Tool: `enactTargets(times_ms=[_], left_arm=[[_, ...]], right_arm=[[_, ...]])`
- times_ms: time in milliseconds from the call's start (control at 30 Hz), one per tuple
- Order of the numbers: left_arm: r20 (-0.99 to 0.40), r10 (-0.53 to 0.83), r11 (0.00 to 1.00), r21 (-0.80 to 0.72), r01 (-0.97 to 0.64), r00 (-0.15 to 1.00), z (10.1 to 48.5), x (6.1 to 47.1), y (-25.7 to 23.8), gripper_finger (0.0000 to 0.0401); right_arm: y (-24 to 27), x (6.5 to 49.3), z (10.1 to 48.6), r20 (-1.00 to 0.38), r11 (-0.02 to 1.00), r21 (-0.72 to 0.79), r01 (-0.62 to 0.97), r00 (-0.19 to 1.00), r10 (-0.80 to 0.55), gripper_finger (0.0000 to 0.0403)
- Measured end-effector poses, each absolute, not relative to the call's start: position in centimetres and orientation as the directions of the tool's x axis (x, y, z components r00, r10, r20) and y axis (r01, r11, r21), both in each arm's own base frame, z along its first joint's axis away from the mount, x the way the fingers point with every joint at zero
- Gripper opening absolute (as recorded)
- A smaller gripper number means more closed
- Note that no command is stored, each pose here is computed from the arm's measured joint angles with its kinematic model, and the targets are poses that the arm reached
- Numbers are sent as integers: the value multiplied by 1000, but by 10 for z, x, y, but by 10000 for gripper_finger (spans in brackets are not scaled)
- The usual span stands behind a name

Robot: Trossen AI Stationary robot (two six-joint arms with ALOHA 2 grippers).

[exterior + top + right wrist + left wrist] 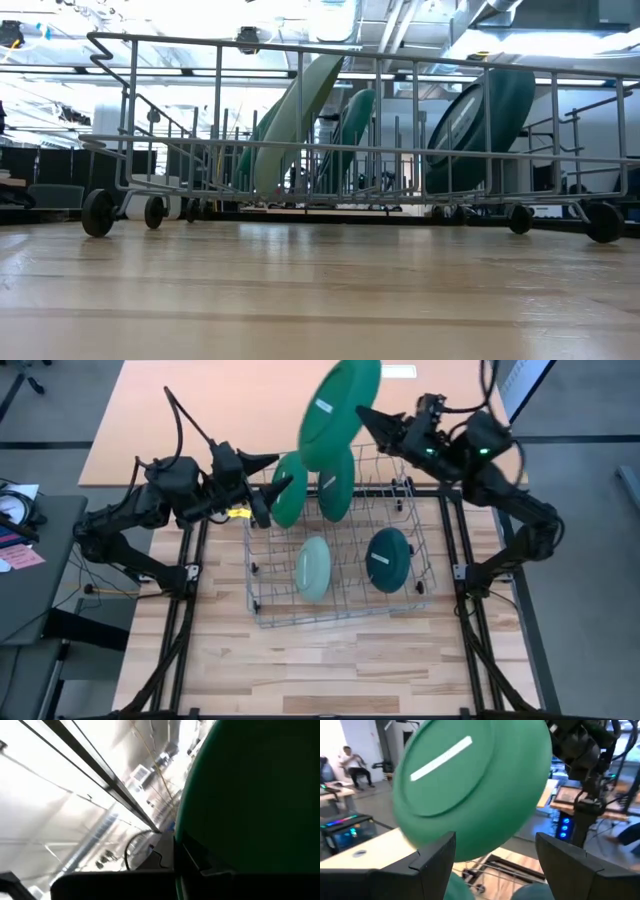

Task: Sort dishes
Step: Put the green plate in the dish rack

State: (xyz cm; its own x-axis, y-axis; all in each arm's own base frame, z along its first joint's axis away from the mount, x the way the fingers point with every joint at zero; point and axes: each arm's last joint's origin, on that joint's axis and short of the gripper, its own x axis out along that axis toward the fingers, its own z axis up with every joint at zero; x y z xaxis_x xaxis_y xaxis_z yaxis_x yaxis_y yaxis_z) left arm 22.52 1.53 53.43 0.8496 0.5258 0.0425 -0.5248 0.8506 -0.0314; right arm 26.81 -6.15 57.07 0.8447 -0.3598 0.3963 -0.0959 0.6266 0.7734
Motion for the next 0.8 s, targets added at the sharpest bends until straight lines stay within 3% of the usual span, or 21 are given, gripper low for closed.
enactTargets(times_ms=[300,500,800], left_arm=[[43,670,736,90,-671,741,535,222,13,270],[77,701,707,-210,-676,709,549,210,11,265],[75,663,739,-230,-634,745,552,208,17,252]], right_arm=[[-68,299,561,445,546,813,-204,822,-355,4],[-66,298,561,438,555,801,-224,851,-290,4],[-45,301,562,451,497,808,-317,875,-177,5]])
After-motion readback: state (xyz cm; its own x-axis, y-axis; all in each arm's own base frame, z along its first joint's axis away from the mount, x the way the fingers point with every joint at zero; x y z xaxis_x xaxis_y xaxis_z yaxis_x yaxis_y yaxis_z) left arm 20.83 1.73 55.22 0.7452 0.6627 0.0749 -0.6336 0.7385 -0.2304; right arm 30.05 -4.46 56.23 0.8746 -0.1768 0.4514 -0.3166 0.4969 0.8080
